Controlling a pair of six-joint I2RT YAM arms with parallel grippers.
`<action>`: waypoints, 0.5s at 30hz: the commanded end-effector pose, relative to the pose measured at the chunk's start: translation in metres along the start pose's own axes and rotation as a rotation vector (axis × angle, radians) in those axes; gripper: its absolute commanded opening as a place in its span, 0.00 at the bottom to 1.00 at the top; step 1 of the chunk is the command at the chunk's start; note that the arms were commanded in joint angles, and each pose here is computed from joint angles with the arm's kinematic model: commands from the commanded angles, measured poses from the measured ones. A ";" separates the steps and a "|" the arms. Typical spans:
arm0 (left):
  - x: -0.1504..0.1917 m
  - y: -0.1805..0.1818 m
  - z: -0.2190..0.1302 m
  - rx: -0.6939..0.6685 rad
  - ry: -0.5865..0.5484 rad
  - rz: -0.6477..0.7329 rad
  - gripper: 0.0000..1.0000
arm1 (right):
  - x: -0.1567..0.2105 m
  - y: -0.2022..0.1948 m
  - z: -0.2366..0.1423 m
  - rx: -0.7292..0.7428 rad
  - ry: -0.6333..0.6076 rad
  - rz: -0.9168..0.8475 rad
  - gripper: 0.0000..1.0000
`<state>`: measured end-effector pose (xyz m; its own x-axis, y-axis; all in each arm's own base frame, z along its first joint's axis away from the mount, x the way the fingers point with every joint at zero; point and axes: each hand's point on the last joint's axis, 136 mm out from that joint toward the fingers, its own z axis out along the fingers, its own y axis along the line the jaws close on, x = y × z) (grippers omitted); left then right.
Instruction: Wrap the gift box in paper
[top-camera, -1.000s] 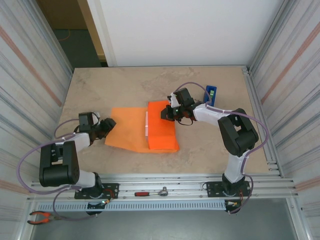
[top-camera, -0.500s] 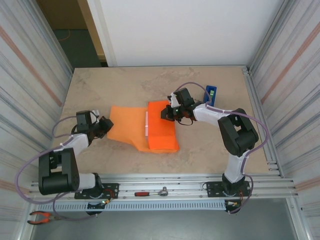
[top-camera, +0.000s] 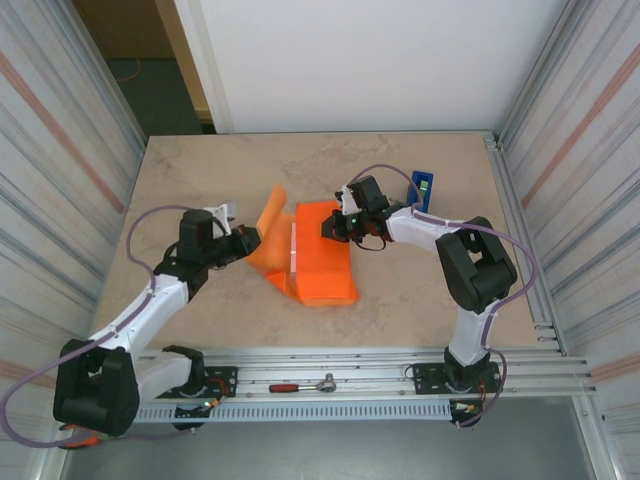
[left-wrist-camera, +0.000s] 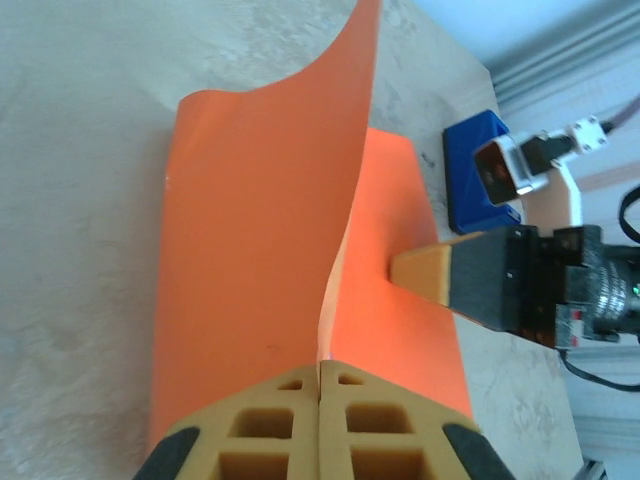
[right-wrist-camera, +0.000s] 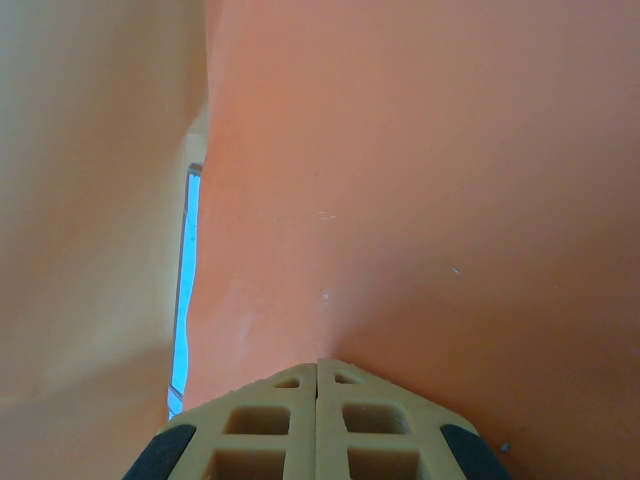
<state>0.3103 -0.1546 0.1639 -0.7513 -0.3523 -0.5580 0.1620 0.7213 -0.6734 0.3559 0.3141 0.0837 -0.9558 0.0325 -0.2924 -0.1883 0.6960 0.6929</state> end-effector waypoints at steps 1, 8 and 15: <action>-0.012 -0.003 -0.005 -0.078 -0.012 0.060 0.00 | 0.046 -0.051 0.024 0.151 0.122 0.084 0.00; -0.013 0.043 -0.020 -0.394 0.060 0.133 0.00 | 0.047 -0.051 0.024 0.151 0.121 0.084 0.00; 0.013 0.066 -0.011 -0.329 0.110 -0.005 0.16 | 0.046 -0.050 0.024 0.150 0.120 0.083 0.00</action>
<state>0.3177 -0.1058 0.1409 -0.7797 -0.2862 -0.5569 -0.0133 0.8968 -0.4423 0.3560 0.3142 0.0838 -0.9560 0.0342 -0.2914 -0.1866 0.6957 0.6937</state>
